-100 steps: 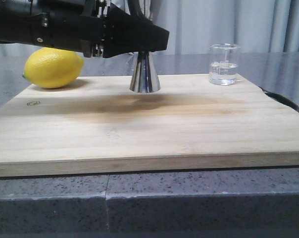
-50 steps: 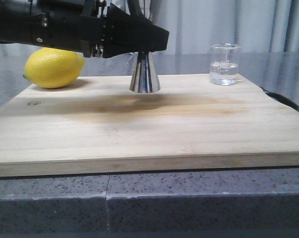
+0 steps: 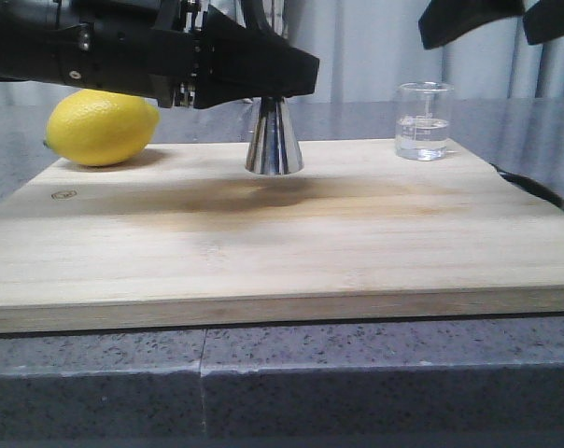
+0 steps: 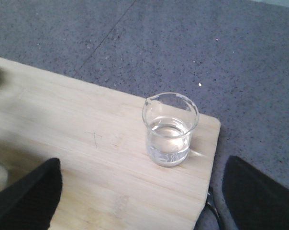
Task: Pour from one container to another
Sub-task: 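Reach the right gripper to the glass beaker and grasp it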
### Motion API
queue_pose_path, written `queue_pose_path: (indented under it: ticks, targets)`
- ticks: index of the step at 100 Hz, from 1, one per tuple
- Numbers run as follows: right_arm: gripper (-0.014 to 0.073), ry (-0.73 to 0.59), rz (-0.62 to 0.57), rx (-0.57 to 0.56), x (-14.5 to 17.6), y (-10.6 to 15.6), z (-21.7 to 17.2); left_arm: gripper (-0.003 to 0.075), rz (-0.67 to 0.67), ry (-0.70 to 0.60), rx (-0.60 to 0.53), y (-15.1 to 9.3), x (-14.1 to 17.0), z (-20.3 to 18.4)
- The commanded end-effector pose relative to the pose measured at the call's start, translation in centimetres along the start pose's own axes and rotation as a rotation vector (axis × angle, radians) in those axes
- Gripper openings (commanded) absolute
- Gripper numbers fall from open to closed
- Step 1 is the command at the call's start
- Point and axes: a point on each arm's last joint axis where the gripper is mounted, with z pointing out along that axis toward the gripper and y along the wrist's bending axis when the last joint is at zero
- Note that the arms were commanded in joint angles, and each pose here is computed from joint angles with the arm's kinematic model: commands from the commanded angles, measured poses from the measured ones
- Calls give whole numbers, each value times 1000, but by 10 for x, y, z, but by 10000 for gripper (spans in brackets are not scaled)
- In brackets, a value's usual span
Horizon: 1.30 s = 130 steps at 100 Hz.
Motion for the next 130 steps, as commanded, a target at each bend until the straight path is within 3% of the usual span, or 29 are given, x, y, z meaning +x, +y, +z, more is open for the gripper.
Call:
queue_pose_path:
  ticks: [1,12,30,109,130]
  targets:
    - [596,-226,12,54,-7,-1,-3,206,30,-134,26,-7,-31,-2]
    - [596,-291,50,70,13,3,5,206,30,-134,26,-7,-31,-2]
    - [596,-260,90,96,28,-3,29,206,30,-134,26,-7,-31,-2]
    - [590,-278,0,-35,30,-17,96,206,30,-134,26,-7,-31,-2]
    - [390,-278,-2,-36,30,-17,96,206,30,-134,26,-7,-31,-2]
